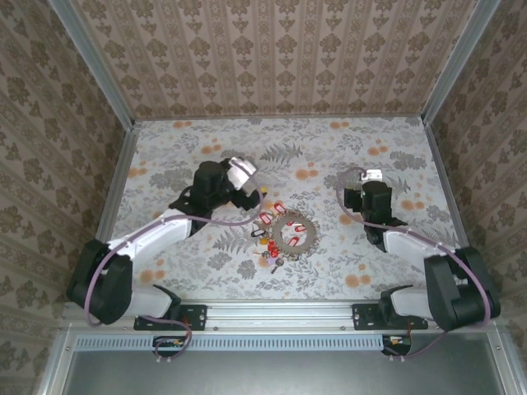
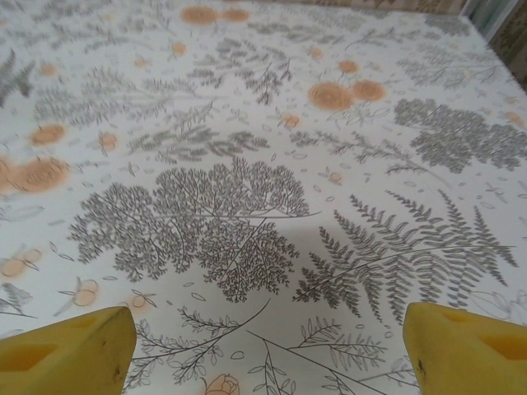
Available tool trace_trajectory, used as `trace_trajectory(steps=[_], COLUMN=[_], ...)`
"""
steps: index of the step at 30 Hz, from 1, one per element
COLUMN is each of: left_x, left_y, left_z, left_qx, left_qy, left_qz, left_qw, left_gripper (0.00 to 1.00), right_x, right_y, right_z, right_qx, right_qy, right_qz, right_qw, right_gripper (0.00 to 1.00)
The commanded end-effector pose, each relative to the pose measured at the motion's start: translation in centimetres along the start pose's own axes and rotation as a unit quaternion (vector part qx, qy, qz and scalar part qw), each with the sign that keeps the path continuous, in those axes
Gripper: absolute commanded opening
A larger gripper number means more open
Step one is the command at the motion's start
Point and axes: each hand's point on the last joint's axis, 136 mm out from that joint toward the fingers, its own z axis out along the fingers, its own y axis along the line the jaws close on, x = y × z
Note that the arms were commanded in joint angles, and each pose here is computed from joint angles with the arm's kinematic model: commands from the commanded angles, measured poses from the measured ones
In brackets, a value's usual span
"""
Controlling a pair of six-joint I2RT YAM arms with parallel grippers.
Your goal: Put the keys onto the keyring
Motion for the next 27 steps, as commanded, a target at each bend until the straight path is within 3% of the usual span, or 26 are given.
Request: trace_trajectory(steps=[1, 4, 7, 12, 13, 15, 17, 27], left_x=[-0.3, 2.0, 4.4, 7.6, 8.2, 9.4, 10.3, 13.1], left_y=[5.6, 9.3, 11.4, 13.4, 13.7, 14.1, 14.5, 14.3], left_z=[-3.0, -5.5, -7.6, -10.1, -10.5, -10.9, -11.1, -7.8], left_qx=[-0.119, -0.187, -0.233, -0.283, -0.291, -0.303, -0.31, -0.269], left_qy=[-0.027, -0.02, -0.012, 0.008, 0.011, 0.018, 0.02, 0.014], left_qz=[-0.047, -0.084, -0.113, -0.136, -0.141, -0.15, -0.157, -0.133], left_qw=[0.991, 0.979, 0.966, 0.949, 0.946, 0.941, 0.937, 0.954], left_gripper=[1.0, 1.0, 1.0, 1.0, 1.0, 1.0, 1.0, 1.0], right_x=[-3.0, -3.3, -3.0, -1.5, -1.6, -1.2, -1.6, -1.5], right_y=[0.9, 2.0, 1.0, 0.4, 0.3, -0.6, -0.9, -1.5], right_z=[1.0, 2.3, 2.9, 1.7, 1.8, 2.4, 3.3, 3.3], right_qx=[-0.017, -0.036, -0.029, -0.079, -0.074, -0.047, -0.045, -0.034], right_qy=[-0.054, -0.071, -0.061, -0.12, -0.142, -0.103, -0.095, -0.089], right_qz=[-0.014, -0.048, -0.025, 0.017, 0.019, 0.028, 0.04, 0.049], right_qw=[0.998, 0.996, 0.997, 0.99, 0.987, 0.993, 0.994, 0.994], right_gripper=[0.85, 0.84, 0.84, 0.84, 0.87, 0.97, 1.0, 0.99])
